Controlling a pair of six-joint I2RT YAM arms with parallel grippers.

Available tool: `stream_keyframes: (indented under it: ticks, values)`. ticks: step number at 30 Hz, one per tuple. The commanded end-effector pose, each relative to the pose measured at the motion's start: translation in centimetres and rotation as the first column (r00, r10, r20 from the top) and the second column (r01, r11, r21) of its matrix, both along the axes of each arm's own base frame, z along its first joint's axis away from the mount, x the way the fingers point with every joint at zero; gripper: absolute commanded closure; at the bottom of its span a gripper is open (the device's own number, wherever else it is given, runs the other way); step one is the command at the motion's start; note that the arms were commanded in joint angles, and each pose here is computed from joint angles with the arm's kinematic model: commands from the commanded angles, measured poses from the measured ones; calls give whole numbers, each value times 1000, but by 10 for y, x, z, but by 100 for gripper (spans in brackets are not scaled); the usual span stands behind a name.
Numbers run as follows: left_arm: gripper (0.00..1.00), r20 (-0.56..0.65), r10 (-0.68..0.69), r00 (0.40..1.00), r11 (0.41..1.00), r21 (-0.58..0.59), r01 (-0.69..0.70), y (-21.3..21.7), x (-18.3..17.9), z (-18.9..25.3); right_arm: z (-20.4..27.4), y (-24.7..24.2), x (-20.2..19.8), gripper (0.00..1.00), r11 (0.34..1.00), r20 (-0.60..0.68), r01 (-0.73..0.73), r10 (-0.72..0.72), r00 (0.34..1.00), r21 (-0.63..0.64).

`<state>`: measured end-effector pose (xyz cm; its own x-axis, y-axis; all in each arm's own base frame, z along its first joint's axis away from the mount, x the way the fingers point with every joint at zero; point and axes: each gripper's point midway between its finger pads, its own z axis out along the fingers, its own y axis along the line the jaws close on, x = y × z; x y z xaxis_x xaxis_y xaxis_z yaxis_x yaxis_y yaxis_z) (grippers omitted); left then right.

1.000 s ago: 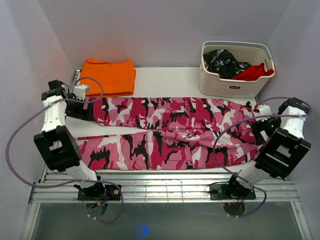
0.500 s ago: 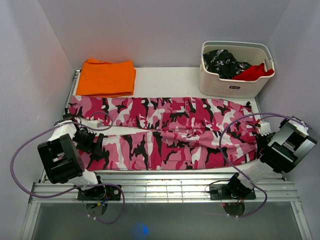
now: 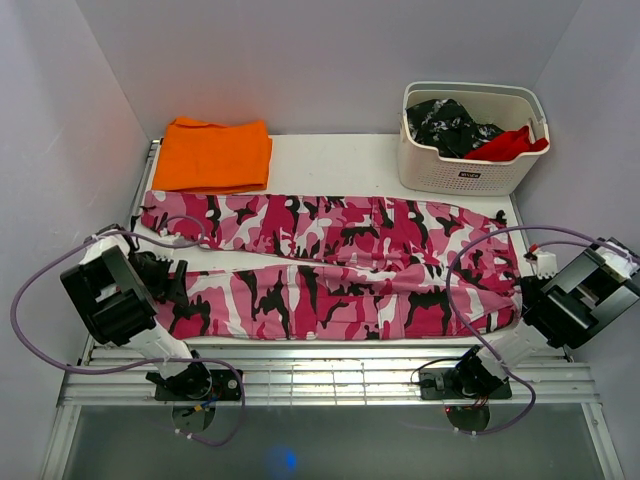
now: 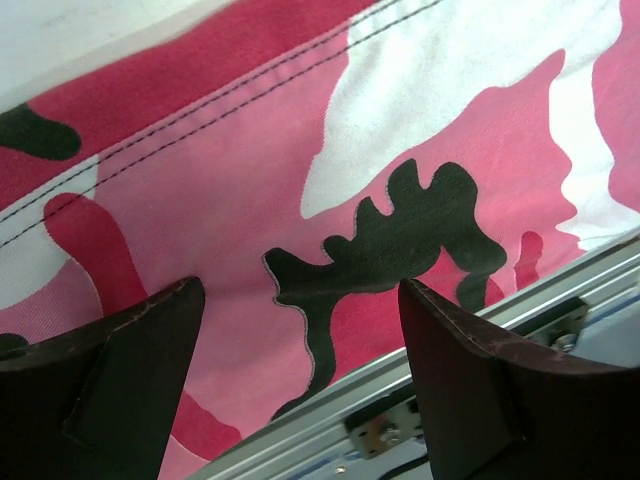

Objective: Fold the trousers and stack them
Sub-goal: Flatten the trousers out

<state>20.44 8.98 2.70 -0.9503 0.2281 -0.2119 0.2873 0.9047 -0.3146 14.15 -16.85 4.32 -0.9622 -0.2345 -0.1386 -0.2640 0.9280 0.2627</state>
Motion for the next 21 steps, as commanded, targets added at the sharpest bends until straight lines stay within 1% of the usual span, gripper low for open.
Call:
stream_keyframes:
  ticks: [1, 4, 5, 6, 8, 9, 10, 11, 12, 13, 14, 15, 16, 17, 18, 19, 21]
  values:
    - [8, 133, -147, 980, 989, 32, 144, 11, 17, 10, 26, -18, 1, 29, 991, 47, -125, 127, 991, -58]
    - [5, 246, -152, 957, 987, -11, 159, -3, 34, 44, 46, -22, 35, 29, 989, 169, -109, 125, 978, -97]
    - [5, 291, -164, 943, 985, -1, 172, -5, 48, 58, 59, -23, 48, 29, 989, 206, -87, 110, 972, -116]
    - [5, 321, -163, 933, 984, -12, 177, -11, 56, 67, 67, -11, 67, 30, 989, 257, -109, 132, 957, -101]
    - [5, 366, -149, 919, 986, -16, 166, -19, 76, 83, 79, 2, 89, 30, 987, 316, -119, 146, 937, -104]
    - [5, 407, -134, 903, 989, -1, 147, -16, 91, 95, 88, 19, 106, 31, 987, 358, -133, 159, 920, -96]
    - [5, 451, -70, 890, 997, 2, 77, -10, 111, 102, 91, 23, 122, 31, 984, 403, -135, 172, 899, -120]
    - [5, 460, -51, 887, 998, -7, 61, -12, 123, 102, 94, 29, 134, 31, 982, 431, -140, 183, 884, -130]
    - [5, 484, -37, 875, 999, -2, 43, -10, 137, 108, 93, 52, 147, 31, 981, 444, -157, 192, 875, -115]
    - [5, 513, -26, 858, 1000, 18, 20, -4, 155, 108, 92, 57, 163, 33, 977, 470, -164, 210, 857, -137]
    - [6, 479, 16, 878, 1000, -13, -11, -10, 166, 96, 85, 67, 170, 34, 975, 457, -184, 222, 861, -126]
    - [7, 478, 28, 878, 1000, -16, -23, -11, 176, 92, 80, 85, 180, 36, 966, 448, -225, 259, 855, -128]
    - [7, 502, 32, 864, 999, -8, -33, -9, 193, 93, 74, 91, 186, 37, 970, 437, -211, 241, 867, -118]
    - [8, 470, 56, 881, 998, 1, -64, -13, 201, 85, 63, 95, 195, 39, 968, 426, -222, 250, 870, -115]
    - [8, 417, 76, 906, 997, -6, -81, -13, 207, 63, 56, 101, 200, 41, 963, 410, -240, 270, 871, -125]
    - [8, 419, 88, 904, 995, 2, -98, -10, 220, 64, 49, 102, 203, 42, 964, 398, -234, 265, 878, -125]
    - [9, 347, 153, 925, 985, 22, -171, -3, 227, 39, 30, 101, 209, 44, 959, 361, -242, 279, 890, -146]
